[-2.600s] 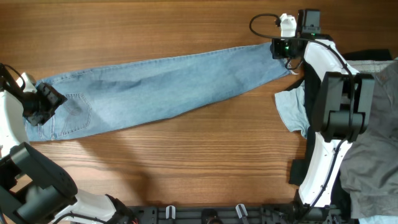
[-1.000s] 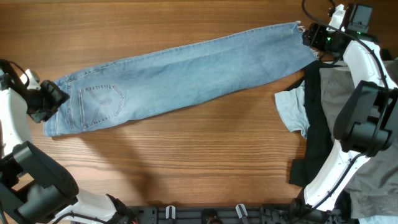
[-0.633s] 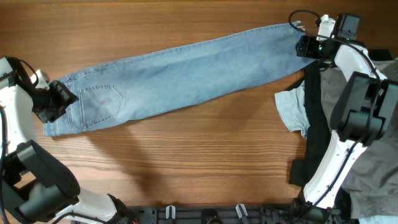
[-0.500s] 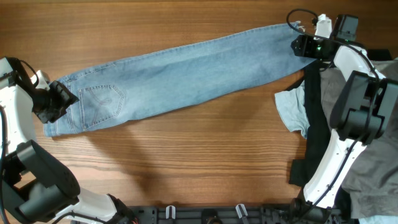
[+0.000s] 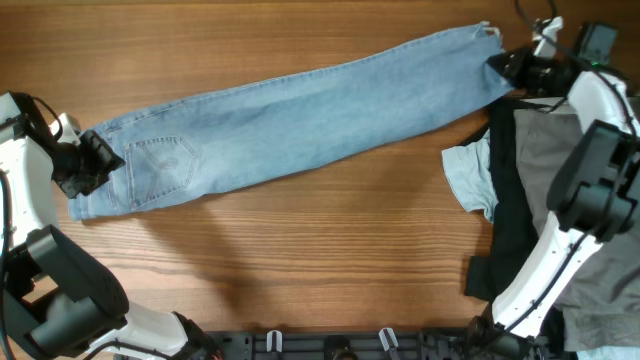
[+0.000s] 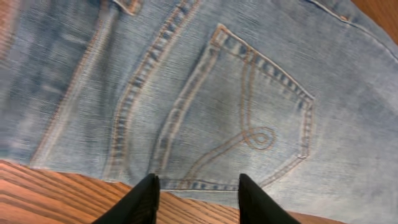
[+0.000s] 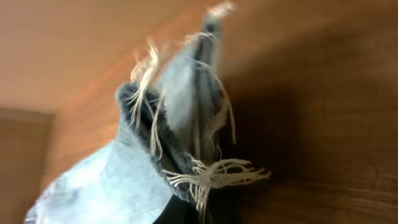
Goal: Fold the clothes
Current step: 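Fold the hems leftward over the waist with the right gripper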
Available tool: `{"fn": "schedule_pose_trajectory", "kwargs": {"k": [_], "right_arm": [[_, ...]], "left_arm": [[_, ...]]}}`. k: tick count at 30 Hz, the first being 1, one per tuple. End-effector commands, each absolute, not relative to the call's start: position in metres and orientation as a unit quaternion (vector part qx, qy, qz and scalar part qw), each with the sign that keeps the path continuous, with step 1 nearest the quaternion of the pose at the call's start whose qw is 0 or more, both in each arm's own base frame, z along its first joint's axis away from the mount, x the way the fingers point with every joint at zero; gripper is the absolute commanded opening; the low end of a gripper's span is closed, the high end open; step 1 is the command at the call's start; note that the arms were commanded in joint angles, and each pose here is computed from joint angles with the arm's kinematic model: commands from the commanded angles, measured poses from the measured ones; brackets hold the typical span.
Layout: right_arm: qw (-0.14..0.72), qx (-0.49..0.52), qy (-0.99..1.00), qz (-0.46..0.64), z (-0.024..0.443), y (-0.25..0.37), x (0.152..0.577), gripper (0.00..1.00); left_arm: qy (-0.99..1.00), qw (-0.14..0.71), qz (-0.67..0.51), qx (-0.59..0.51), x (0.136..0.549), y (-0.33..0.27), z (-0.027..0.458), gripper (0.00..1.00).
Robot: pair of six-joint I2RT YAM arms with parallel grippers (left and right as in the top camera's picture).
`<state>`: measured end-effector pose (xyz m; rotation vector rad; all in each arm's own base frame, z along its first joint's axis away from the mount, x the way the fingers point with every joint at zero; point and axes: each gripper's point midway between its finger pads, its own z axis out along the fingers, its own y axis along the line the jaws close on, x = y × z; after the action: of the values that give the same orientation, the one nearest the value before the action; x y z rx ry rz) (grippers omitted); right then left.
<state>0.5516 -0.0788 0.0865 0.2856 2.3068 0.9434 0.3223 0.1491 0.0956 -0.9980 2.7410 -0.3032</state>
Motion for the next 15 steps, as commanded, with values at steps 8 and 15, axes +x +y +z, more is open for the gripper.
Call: {"fn": "schedule_pose_trajectory", "kwargs": {"k": [8, 15], "right_arm": [[0.449, 0.027, 0.827, 0.339, 0.327, -0.02, 0.509, 0.04], [0.303, -0.103, 0.884, 0.34, 0.283, 0.199, 0.45, 0.04]], "left_arm": [[0.923, 0.211, -0.074, -0.315, 0.32, 0.154, 0.225, 0.36], [0.896, 0.324, -0.049, -0.301, 0.299, 0.141, 0.31, 0.41]]}}
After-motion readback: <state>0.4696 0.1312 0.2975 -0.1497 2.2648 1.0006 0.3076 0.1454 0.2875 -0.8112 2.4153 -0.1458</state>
